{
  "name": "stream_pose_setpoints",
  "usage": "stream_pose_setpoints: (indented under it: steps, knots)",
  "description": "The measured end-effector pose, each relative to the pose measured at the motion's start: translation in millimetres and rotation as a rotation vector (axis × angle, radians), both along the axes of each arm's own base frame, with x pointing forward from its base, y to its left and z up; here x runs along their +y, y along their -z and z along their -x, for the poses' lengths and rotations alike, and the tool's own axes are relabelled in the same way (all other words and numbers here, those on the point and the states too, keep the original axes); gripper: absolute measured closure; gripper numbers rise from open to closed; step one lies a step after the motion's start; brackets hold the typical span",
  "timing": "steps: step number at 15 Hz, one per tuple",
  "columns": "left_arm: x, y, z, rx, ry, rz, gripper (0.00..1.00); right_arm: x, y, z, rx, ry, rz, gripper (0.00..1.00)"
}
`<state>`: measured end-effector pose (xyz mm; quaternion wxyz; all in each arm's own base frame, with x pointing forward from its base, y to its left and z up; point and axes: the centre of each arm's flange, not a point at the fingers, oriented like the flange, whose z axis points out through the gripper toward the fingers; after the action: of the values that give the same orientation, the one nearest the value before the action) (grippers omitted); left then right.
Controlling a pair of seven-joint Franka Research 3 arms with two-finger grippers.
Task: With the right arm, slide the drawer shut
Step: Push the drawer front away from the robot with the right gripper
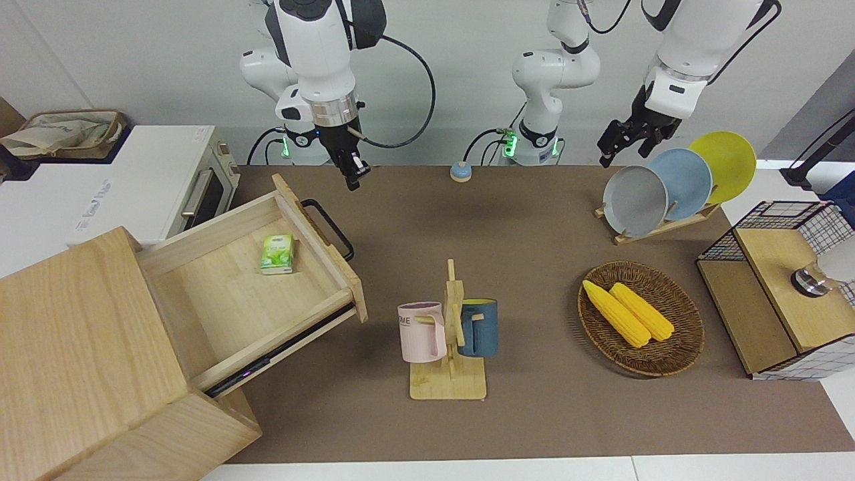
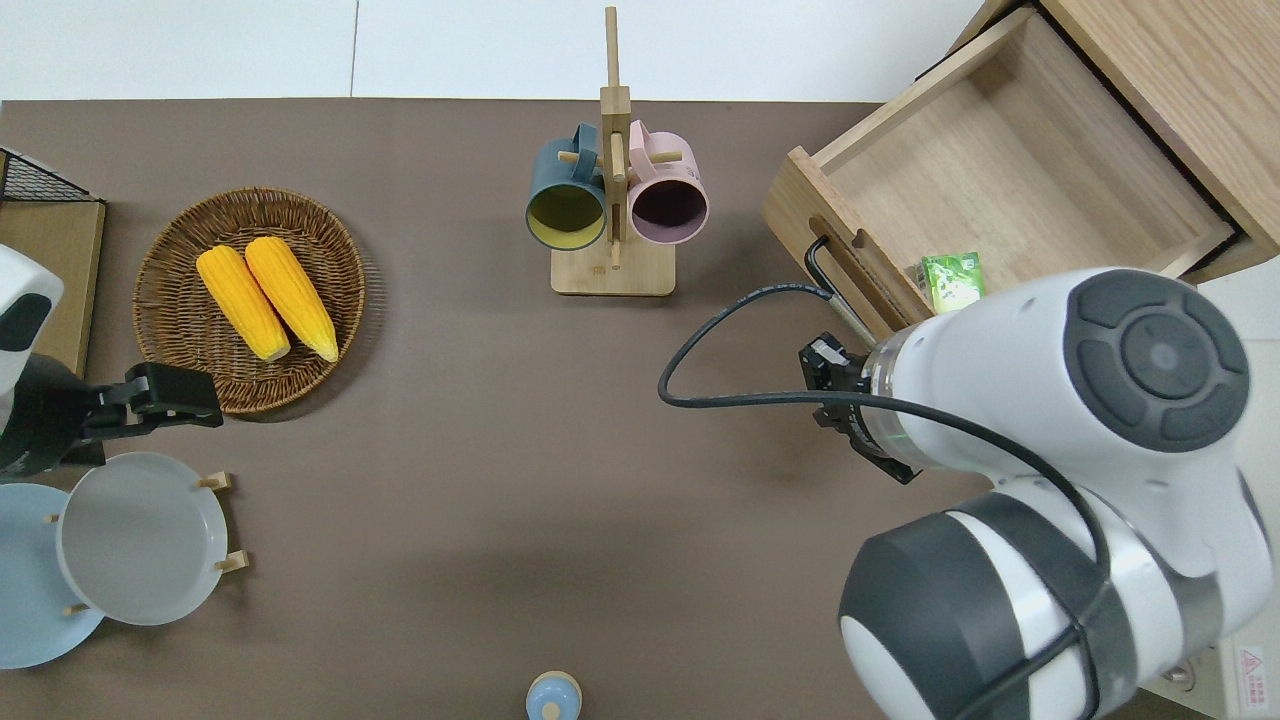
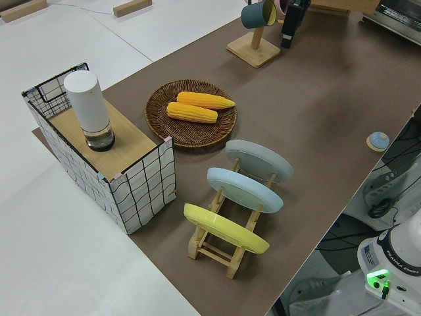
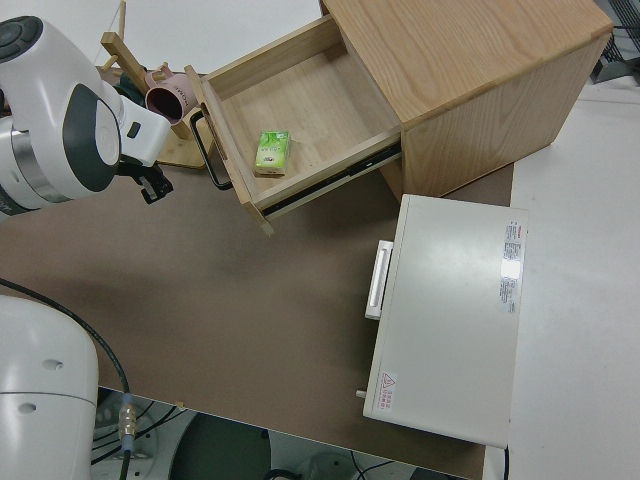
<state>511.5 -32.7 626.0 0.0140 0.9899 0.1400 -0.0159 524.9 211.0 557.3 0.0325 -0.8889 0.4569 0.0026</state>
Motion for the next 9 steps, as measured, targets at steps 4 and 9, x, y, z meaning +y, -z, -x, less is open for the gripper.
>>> stream_pose_setpoints:
  steps: [4, 9]
  knots:
    - [0.0, 0.0, 0.0, 0.000, 0.000, 0.000, 0.00, 2.3, 24.7, -17.3, -0.012, 0.019, -0.013, 0.99]
    - [0.0, 0.0, 0.0, 0.000, 0.000, 0.000, 0.00, 1.3, 53.2, -37.1, -0.039, 0.022, 0.024, 0.99]
